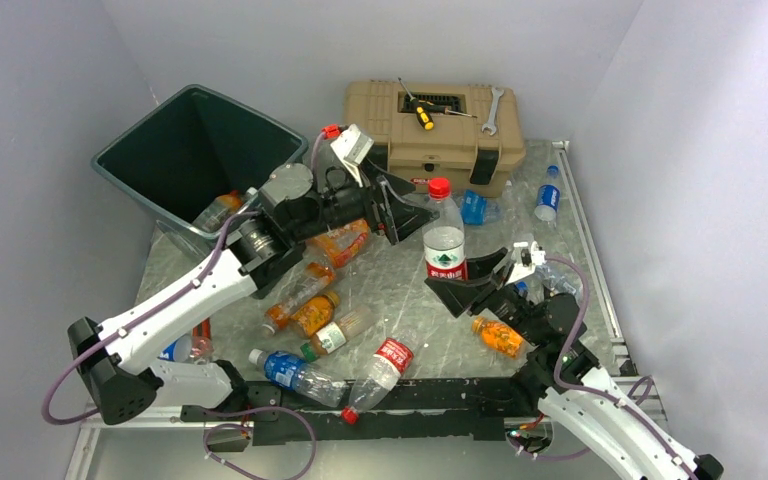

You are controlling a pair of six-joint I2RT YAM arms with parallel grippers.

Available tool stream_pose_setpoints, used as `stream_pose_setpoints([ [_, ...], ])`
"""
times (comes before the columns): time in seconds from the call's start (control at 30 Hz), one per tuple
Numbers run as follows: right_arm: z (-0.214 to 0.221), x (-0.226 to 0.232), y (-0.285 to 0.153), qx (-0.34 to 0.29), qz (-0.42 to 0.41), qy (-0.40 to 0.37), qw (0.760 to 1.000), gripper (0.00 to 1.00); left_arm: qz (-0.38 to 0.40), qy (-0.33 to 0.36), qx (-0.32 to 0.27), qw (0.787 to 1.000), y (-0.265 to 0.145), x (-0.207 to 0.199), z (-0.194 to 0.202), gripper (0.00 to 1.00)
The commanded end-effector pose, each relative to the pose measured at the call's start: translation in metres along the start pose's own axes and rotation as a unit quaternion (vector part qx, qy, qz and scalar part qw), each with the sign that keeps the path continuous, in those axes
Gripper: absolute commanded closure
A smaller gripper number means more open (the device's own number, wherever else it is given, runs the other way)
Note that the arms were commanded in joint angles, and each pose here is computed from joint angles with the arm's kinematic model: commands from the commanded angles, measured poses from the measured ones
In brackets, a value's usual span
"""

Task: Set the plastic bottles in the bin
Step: Pick up the plastic bottle at the center of the board.

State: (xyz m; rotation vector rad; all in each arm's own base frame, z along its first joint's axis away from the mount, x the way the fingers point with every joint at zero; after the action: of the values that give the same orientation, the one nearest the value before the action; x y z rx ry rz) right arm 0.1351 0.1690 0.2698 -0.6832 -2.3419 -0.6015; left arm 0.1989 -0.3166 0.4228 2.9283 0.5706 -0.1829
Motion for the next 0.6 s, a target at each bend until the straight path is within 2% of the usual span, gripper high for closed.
stream_pose_setpoints([
  [0.0, -0.013, 0.023, 0.005, -0.027, -0.065, 0.002, 0.997, 1.00, 0.031, -0.011, -0.030, 0.999, 0.005, -0.009, -0.014, 0.01],
  [0.17, -0.006, 0.018, 0.007, -0.018, -0.069, 0.015, 0.997, 1.00, 0.049, -0.010, -0.027, 0.998, 0.011, -0.011, -0.012, 0.01],
  [0.37, 0.000, 0.012, 0.008, -0.007, -0.059, 0.015, 0.998, 1.00, 0.079, -0.012, -0.019, 0.997, 0.018, -0.017, -0.008, 0.07],
  [0.57, 0.004, 0.006, 0.008, -0.002, -0.044, 0.018, 0.999, 1.00, 0.094, -0.011, -0.010, 0.995, 0.021, -0.021, -0.002, 0.24],
])
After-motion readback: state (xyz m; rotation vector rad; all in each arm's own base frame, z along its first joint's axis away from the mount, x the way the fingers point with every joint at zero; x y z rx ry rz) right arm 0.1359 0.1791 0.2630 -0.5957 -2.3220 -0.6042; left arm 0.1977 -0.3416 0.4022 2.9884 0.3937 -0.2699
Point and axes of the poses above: each gripper's point midway between its finger pads, its own y axis out along the fingers, its own x axis along the line the jaws close on, z = x × y, the point moved 5 cm from there along -y, back along the fingers, and after that the axes turned 15 degrees about y, right-handed, at the moved point
